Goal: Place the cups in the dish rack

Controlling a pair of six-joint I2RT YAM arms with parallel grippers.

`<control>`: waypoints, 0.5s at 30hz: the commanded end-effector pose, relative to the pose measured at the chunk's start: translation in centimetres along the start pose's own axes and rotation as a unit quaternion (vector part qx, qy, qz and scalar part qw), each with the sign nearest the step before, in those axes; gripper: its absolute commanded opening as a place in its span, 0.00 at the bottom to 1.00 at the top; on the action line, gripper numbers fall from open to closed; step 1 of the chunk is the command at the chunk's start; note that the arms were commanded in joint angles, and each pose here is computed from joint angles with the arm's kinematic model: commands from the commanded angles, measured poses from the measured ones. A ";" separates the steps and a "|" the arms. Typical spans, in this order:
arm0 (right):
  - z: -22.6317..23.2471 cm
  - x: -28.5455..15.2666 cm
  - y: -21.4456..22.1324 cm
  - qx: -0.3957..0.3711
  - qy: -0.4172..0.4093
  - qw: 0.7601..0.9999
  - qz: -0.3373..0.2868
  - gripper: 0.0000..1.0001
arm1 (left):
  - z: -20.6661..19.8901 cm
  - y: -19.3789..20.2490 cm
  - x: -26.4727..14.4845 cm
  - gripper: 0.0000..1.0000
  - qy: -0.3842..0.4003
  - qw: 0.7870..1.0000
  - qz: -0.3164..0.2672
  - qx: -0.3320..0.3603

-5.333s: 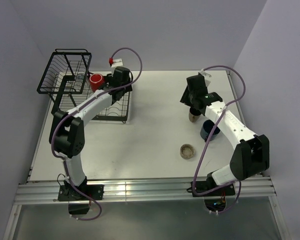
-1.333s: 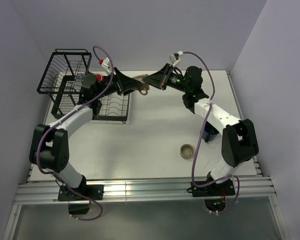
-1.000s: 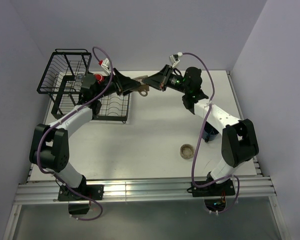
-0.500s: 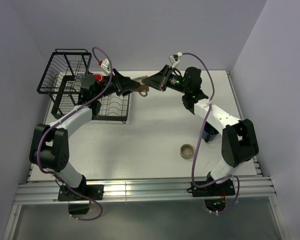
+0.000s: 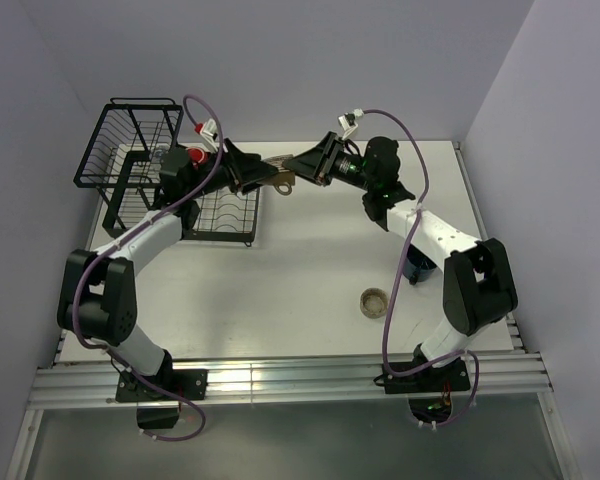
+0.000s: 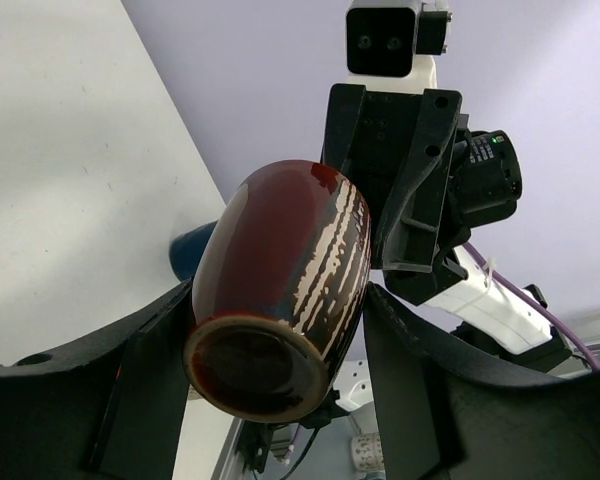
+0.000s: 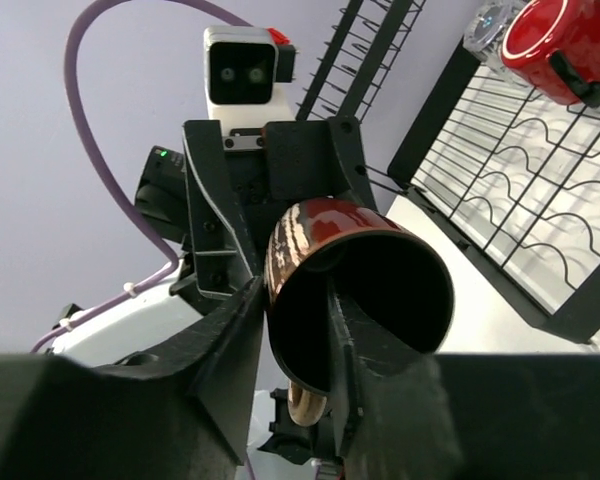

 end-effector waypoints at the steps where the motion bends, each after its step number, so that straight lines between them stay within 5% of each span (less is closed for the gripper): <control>1: 1.2 -0.7 -0.6 -0.030 0.001 0.999 -0.017 0.38 | -5.2 -1.5 -1.3 0.00 0.052 0.995 -0.025 0.076; 11: -0.3 -2.5 -1.5 -0.028 0.039 0.998 -0.047 0.41 | -4.2 -3.4 -1.9 0.00 -0.022 0.992 -0.054 0.111; 15: -0.9 -3.9 -2.7 -0.040 0.077 0.993 -0.078 0.41 | -2.3 -5.1 -2.3 0.00 -0.115 0.981 -0.076 0.139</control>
Point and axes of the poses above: each gripper's point midway between its finger pads, its own x axis out along the fingers, its own z axis along the line the jaws close on, y = z × x, the point moved 1 cm from there along -x, back along the fingers, and after that the axes turned 4 degrees about -x, right-handed, at the moved point
